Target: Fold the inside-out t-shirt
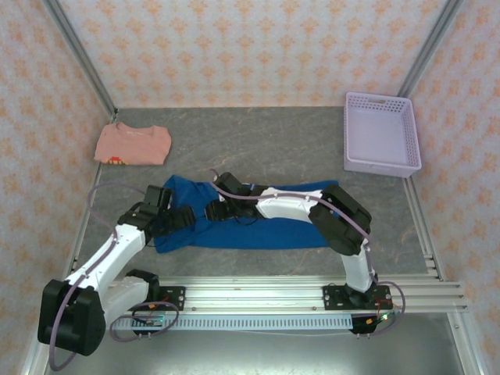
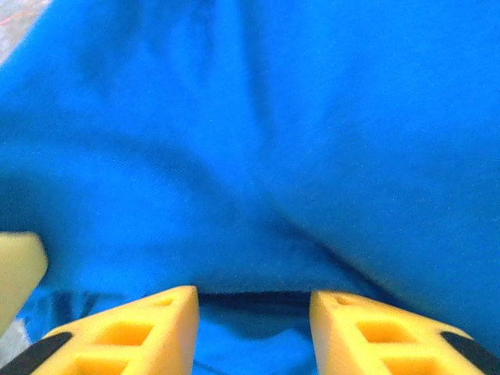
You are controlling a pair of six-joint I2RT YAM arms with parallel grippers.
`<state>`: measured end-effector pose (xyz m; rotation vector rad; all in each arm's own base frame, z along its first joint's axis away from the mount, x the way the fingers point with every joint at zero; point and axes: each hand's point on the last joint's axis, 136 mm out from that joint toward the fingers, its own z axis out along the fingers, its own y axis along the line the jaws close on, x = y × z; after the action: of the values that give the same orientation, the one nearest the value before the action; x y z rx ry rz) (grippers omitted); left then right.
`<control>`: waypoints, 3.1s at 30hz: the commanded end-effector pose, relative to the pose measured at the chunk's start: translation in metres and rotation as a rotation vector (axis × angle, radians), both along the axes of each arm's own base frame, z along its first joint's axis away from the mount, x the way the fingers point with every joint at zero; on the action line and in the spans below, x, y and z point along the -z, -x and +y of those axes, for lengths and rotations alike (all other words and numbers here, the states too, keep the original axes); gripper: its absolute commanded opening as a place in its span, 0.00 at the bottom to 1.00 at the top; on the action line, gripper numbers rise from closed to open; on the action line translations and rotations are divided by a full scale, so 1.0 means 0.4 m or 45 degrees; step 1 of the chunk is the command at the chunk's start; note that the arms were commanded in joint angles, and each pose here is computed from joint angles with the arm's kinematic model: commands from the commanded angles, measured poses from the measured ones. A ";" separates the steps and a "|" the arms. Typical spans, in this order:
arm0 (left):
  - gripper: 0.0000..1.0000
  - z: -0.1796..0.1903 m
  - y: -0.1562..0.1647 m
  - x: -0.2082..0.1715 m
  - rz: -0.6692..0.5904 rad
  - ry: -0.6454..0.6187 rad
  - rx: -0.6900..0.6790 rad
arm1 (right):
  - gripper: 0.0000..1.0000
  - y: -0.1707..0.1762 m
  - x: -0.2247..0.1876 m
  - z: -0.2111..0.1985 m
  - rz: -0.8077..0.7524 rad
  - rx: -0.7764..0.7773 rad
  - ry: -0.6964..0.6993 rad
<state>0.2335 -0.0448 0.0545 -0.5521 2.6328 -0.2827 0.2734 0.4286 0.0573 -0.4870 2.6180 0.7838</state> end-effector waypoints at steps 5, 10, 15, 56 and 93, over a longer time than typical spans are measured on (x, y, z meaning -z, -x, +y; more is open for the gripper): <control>0.82 -0.041 -0.056 -0.005 -0.130 0.071 0.114 | 0.37 -0.060 0.060 -0.094 0.048 0.162 0.189; 0.77 -0.057 -0.064 -0.018 -0.167 0.105 0.152 | 0.36 -0.079 0.060 -0.109 0.060 0.187 0.210; 0.66 -0.066 -0.070 -0.027 -0.205 0.122 0.167 | 0.35 -0.083 0.061 -0.107 0.066 0.176 0.222; 0.06 -0.036 -0.119 -0.055 0.160 0.141 -0.026 | 0.17 0.069 -0.009 0.115 -0.306 -0.619 -0.080; 0.62 0.014 -0.171 -0.081 0.120 -0.035 -0.028 | 0.28 0.186 -0.097 -0.061 -0.250 -0.535 -0.127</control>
<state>0.3133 -0.0354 0.0781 -0.5957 2.7417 -0.1480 0.1965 0.4076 0.0853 -1.0890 2.3281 0.9465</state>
